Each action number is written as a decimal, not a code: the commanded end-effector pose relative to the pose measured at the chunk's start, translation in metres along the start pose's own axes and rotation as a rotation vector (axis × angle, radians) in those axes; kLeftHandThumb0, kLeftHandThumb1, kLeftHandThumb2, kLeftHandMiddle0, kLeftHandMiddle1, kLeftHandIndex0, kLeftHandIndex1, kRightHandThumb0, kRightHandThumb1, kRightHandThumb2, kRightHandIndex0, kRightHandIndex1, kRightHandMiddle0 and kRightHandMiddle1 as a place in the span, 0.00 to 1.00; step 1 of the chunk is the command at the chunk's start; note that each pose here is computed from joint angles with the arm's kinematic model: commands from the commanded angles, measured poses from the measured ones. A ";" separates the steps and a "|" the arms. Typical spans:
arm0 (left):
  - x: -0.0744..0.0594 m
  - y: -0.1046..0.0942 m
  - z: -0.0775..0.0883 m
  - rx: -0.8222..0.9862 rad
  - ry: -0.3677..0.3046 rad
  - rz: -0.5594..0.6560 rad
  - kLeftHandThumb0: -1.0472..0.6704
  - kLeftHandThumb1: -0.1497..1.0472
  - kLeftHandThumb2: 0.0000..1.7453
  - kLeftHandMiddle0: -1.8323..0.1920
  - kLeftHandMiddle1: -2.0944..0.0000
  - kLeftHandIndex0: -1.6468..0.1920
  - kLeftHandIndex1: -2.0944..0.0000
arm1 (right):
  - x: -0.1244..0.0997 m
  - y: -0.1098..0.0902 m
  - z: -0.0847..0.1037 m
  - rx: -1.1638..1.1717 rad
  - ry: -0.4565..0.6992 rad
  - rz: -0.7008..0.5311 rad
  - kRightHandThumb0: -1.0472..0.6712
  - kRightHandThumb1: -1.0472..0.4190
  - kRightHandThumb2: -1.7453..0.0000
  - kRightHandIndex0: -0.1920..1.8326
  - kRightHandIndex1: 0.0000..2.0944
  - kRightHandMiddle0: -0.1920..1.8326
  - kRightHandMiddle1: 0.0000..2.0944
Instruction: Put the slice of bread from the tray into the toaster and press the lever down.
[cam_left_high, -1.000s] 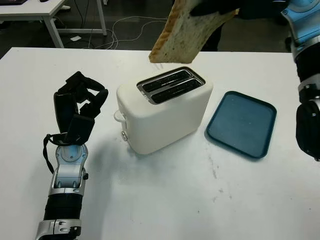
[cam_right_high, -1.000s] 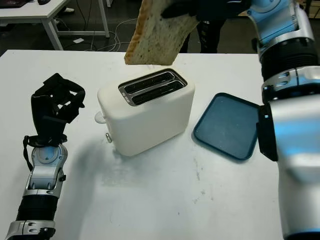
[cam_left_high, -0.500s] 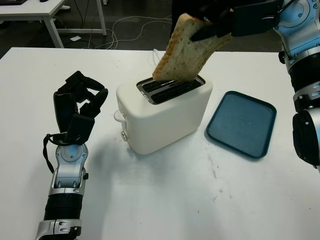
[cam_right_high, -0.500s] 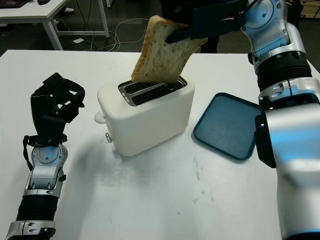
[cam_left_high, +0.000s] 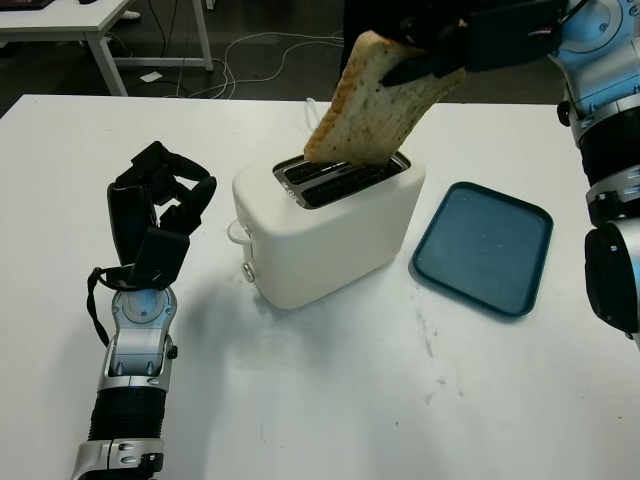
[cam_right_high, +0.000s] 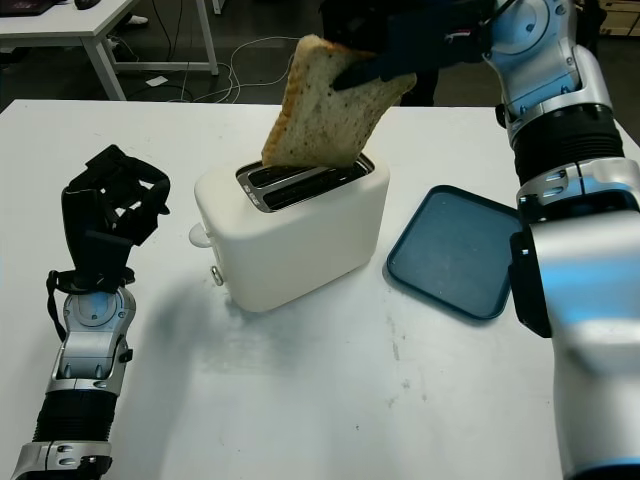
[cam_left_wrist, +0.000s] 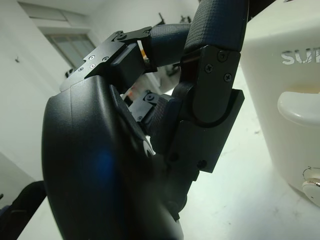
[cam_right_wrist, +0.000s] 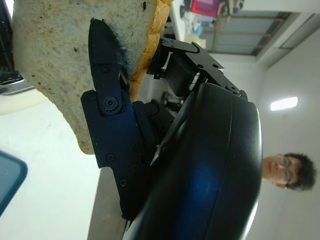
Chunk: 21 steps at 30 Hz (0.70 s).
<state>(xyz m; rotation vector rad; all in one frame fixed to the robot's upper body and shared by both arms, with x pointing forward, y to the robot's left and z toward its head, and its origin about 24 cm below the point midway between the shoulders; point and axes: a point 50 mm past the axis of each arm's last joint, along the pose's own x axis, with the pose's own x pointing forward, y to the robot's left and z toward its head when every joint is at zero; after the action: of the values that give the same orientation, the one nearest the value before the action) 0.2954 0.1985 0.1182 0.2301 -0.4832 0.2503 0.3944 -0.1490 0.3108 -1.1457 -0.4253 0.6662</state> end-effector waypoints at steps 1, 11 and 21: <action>-0.001 -0.001 0.001 0.000 0.002 0.002 0.02 0.89 0.11 0.45 0.26 0.45 0.37 | -0.002 -0.004 0.000 0.024 -0.010 -0.032 0.30 0.09 0.73 0.60 0.83 0.50 0.83; -0.002 -0.001 0.001 0.010 -0.001 0.004 0.02 0.89 0.12 0.45 0.26 0.46 0.37 | 0.003 0.015 -0.004 0.005 -0.028 0.055 0.32 0.09 0.73 0.61 0.83 0.49 0.83; -0.003 0.000 0.000 0.012 0.001 0.008 0.02 0.89 0.12 0.45 0.26 0.45 0.37 | 0.002 0.011 -0.003 0.010 -0.029 0.050 0.34 0.09 0.72 0.62 0.83 0.51 0.83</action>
<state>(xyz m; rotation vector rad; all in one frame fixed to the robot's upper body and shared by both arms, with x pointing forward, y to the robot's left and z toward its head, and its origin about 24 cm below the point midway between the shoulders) 0.2943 0.1987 0.1165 0.2283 -0.4790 0.2615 0.3952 -0.1461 0.2981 -1.1658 -0.4065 0.7255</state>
